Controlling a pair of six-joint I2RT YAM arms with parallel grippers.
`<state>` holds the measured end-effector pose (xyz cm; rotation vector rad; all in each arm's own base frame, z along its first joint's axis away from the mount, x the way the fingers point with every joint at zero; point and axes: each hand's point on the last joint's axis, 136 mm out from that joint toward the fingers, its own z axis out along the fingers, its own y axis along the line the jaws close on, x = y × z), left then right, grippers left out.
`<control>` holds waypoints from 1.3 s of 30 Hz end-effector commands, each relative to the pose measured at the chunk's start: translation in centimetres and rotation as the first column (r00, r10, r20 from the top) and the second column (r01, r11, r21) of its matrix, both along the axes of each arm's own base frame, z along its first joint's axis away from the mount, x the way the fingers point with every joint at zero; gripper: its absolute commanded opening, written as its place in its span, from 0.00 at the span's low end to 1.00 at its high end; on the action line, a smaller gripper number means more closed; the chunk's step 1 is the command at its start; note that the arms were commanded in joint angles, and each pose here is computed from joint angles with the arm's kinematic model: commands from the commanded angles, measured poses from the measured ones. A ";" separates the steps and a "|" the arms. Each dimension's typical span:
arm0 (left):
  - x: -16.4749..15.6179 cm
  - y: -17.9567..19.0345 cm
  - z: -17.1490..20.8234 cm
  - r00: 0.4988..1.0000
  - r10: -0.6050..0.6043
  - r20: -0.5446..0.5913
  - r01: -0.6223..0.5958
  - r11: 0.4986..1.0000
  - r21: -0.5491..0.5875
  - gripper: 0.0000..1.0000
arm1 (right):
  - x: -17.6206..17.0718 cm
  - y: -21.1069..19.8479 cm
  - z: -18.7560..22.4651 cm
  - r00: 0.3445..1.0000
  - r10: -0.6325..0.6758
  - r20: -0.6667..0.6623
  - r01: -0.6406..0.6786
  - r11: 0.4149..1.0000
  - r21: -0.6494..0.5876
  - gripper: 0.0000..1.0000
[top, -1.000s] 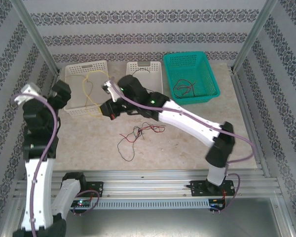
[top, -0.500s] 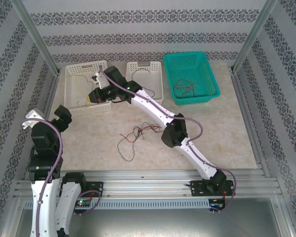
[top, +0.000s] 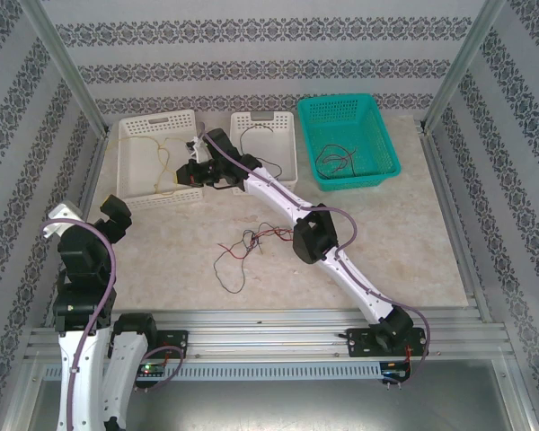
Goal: Untangle the cables
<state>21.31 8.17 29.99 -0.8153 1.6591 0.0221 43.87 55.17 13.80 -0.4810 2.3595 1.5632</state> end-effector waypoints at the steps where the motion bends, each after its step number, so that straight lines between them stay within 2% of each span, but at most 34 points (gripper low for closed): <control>1: 0.1 -0.2 -0.1 1.000 -0.019 -0.008 0.019 0.999 0.029 1.00 | -0.6 0.4 1.1 0.999 0.006 0.040 -0.005 1.000 -0.007 0.17; 6: 0.2 -0.3 -0.3 0.999 -0.029 -0.018 0.029 0.999 0.034 1.00 | -0.6 0.0 4.7 0.989 -0.016 0.147 0.018 1.000 -0.013 0.41; 10: 0.5 -0.5 -0.4 0.999 -0.041 -0.025 0.042 0.998 0.035 1.00 | -0.7 -0.8 8.4 0.967 -0.034 0.253 0.041 0.999 -0.023 0.51; 12: 0.6 -0.6 -0.5 0.998 -0.049 -0.028 0.050 0.998 0.038 1.00 | -0.7 -1.7 9.8 0.954 -0.046 0.295 0.063 0.997 -0.049 0.52; 15: 1.0 -1.0 -0.8 0.996 -0.077 -0.040 0.079 0.996 0.037 1.00 | -0.7 -3.7 10.0 0.938 -0.060 0.342 0.118 0.981 -0.151 0.54; 20: 1.7 -1.8 -1.4 0.990 -0.127 -0.060 0.130 0.991 0.035 1.00 | -2.1 -8.6 10.0 0.889 -0.054 0.454 0.235 0.905 -0.353 0.55; 27: 3.8 -4.5 -2.9 0.954 -0.279 -0.108 0.279 0.960 -0.011 1.00 | -7.5 -16.8 10.1 0.864 -0.096 0.494 0.326 0.855 -0.403 0.57; 30: 5.0 -6.5 -4.0 0.913 -0.382 -0.141 0.376 0.924 -0.071 1.00 | -10.2 -20.8 9.0 0.861 -0.135 0.491 0.363 0.838 -0.406 0.57; 35: 7.0 -11.0 -6.9 0.787 -0.575 -0.224 0.533 0.817 -0.220 0.98 | -14.3 -26.9 7.3 0.851 -0.161 0.500 0.412 0.796 -0.444 0.57; 39: 7.5 -14.1 -8.5 0.694 -0.662 -0.283 0.604 0.749 -0.272 0.98 | -15.9 -30.8 4.1 0.848 -0.191 0.495 0.454 0.744 -0.490 0.57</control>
